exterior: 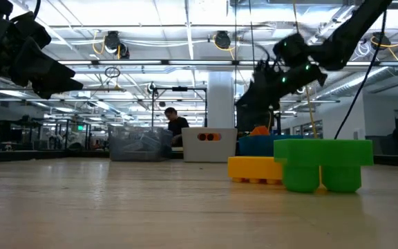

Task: Pick & Place Toys
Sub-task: Put the yellow game piece into the blue bin

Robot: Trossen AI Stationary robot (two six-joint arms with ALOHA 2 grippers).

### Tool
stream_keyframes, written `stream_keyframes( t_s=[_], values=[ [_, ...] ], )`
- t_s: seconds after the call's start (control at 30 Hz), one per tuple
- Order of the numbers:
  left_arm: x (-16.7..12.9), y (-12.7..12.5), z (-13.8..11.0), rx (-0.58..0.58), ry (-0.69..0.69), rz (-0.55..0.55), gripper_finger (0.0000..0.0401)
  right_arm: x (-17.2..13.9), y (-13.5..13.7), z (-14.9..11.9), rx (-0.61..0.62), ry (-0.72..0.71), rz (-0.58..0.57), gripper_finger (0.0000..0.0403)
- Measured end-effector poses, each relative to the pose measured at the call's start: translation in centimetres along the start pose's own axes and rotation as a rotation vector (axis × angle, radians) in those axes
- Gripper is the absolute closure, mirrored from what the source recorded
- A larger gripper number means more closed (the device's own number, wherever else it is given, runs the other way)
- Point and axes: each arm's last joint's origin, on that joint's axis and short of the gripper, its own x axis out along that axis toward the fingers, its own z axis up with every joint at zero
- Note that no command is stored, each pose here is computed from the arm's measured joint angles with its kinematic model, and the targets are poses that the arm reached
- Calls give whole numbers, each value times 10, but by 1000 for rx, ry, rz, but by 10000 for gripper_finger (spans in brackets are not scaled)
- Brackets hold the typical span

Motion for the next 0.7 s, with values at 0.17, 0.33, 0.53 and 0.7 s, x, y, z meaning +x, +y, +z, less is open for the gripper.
stream_keyframes(
  t_s=[0.17, 0.33, 0.53, 0.7],
  values=[
    [0, 0, 0, 0, -1, 0, 155, -16, 60, 9, -12, 49, 278, 117],
    [0, 0, 0, 0, 0, 0, 155, -37, 127, 3, -131, 136, 503, 125],
    [0, 0, 0, 0, 0, 0, 155, -64, 201, -32, -355, 295, 670, 124],
    [0, 0, 0, 0, 0, 0, 155, -80, 236, -64, -504, 404, 630, 125]
  ],
)
